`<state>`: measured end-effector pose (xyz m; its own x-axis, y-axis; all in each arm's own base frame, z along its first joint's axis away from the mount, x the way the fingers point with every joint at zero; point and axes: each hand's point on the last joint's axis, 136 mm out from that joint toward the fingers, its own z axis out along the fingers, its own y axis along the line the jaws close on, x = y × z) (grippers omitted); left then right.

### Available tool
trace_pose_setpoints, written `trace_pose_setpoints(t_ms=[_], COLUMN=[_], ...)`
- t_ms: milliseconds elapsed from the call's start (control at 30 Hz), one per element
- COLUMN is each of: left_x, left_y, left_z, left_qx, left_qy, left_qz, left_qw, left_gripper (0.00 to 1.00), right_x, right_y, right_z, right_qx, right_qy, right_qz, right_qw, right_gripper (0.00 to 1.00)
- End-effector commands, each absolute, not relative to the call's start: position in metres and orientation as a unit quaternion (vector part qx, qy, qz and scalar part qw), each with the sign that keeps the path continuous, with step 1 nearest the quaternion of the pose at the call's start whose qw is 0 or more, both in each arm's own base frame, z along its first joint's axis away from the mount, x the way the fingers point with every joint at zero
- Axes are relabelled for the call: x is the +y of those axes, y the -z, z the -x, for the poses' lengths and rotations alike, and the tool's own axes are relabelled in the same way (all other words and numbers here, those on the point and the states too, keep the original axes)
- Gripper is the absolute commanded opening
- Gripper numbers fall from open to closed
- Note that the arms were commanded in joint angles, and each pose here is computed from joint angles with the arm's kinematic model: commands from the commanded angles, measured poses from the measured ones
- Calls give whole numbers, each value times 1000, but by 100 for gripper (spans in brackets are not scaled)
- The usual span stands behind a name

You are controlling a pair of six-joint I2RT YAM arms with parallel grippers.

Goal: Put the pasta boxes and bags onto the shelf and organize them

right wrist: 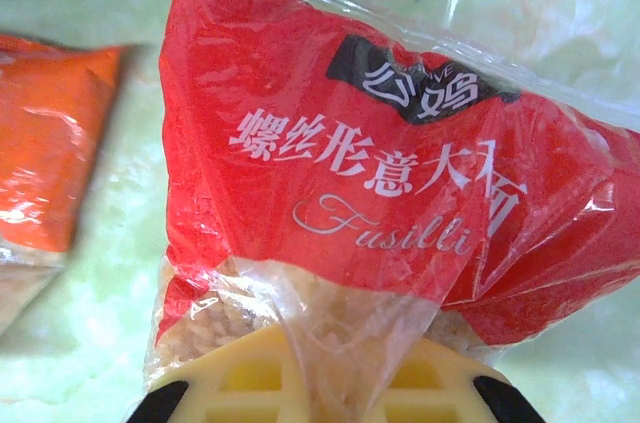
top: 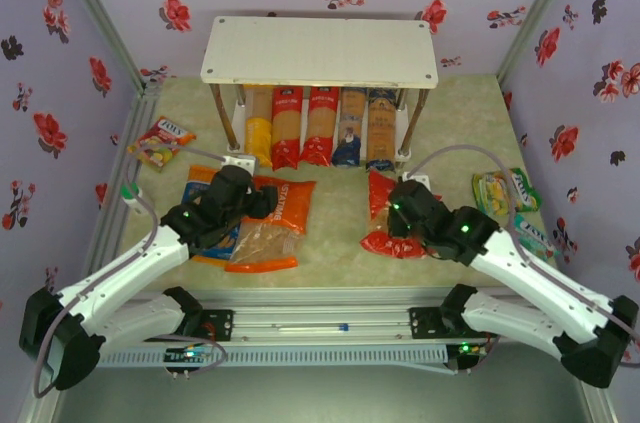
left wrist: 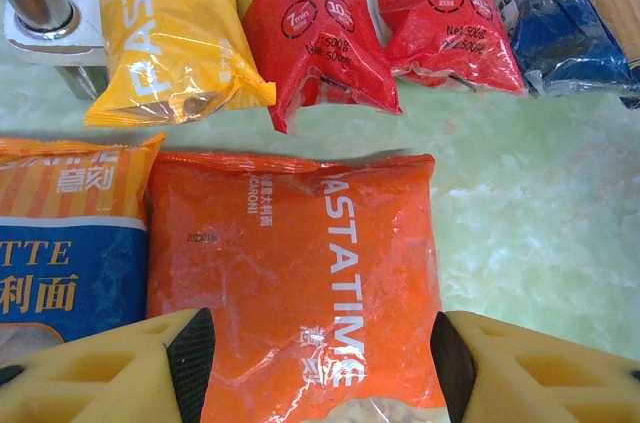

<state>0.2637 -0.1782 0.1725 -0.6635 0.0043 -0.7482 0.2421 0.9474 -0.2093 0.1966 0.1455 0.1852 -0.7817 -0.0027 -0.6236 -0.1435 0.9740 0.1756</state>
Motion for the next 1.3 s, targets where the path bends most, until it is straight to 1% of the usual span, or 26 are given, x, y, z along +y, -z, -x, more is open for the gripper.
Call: trace_pose_setpoints(t_ms=[0, 267, 467, 567, 667, 767, 900, 1033, 1267], left_x=[-183, -189, -190, -190, -190, -189, -189, -187, -180], left_y=[-184, -191, -198, -200, -203, -204, -204, -203, -203], left_z=[-271, -277, -279, -279, -278, -278, -277, -276, -272], left_qx=[893, 891, 887, 887, 886, 885, 886, 887, 890], left_qy=[153, 155, 158, 158, 158, 158, 158, 157, 152], left_qz=[-74, -80, -82, -82, -84, -84, -83, -81, -74], left_qw=[418, 420, 426, 427, 428, 429, 428, 427, 424], left_gripper=[62, 62, 62, 62, 62, 62, 62, 62, 61], right_x=[146, 154, 160, 163, 163, 164, 161, 157, 163], right_y=[-254, -374, -460, -494, -522, -539, -552, -557, -558], right_z=[-210, -224, -233, -241, -254, -273, -308, -340, -392], right_qx=[889, 800, 733, 698, 674, 663, 662, 660, 666], right_qy=[-136, -171, -176, -159, -113, -73, -54, -40, -29], right_qz=[54, 94, 108, 111, 110, 104, 84, 60, 60], right_qw=[433, 568, 648, 689, 721, 738, 743, 748, 742], right_gripper=[0, 0, 0, 0, 0, 0, 0, 0, 0])
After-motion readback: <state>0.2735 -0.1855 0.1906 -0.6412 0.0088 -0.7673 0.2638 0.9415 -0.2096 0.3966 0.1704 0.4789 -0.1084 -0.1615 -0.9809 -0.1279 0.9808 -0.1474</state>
